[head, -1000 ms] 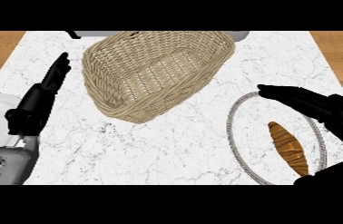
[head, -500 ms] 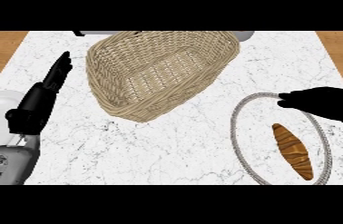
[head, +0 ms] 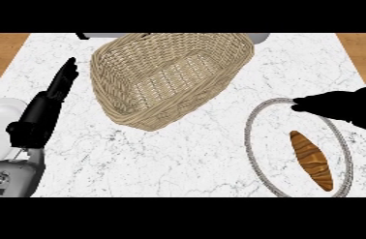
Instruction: Pick the croissant from the placemat and place it in the basket
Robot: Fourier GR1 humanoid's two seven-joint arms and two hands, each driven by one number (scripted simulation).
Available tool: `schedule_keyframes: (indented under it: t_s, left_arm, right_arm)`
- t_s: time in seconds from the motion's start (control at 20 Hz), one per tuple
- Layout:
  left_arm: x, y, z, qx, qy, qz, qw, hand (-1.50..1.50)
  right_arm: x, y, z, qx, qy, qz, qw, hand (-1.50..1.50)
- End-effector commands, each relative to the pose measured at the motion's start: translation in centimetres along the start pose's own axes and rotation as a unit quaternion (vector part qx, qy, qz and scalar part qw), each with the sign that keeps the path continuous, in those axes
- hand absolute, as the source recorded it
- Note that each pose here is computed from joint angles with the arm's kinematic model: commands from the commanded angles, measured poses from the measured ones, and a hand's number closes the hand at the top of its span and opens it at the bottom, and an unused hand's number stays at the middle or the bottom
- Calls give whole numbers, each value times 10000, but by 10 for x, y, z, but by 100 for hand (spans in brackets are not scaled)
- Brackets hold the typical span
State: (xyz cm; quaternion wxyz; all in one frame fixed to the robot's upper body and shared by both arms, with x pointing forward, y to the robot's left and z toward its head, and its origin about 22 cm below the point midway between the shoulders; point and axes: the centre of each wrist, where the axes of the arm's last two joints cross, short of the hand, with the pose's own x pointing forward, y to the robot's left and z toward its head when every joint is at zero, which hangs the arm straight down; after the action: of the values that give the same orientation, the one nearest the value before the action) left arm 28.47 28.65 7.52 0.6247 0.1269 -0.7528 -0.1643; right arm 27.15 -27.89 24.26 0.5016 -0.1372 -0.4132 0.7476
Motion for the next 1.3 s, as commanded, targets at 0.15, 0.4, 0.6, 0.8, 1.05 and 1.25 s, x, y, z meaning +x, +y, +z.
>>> schedule_keyframes:
  t_s: [0.15,0.4,0.6,0.8,1.05,1.25]
  left_arm:
    - [3,4,-9,31,-39,-57,10000,0]
    - [-16,1,-8,27,48,-3,10000,0]
    - [-13,5,7,-12,36,-36,10000,0]
    - [-8,19,6,-17,54,-77,10000,0]
    - [-17,8,-4,0,-40,-30,10000,0]
    - [-16,-3,-1,20,-81,-68,9999,0]
  right_arm:
    - [-2,25,-36,278,159,279,9991,-150]
    - [-17,51,-63,791,307,486,9952,-150]
    - [-41,68,-66,698,465,429,9956,-150]
    - [-40,65,-77,616,437,467,9960,-150]
    - [-49,95,-74,573,398,459,9965,-150]
    - [-56,116,-92,409,241,468,9978,-150]
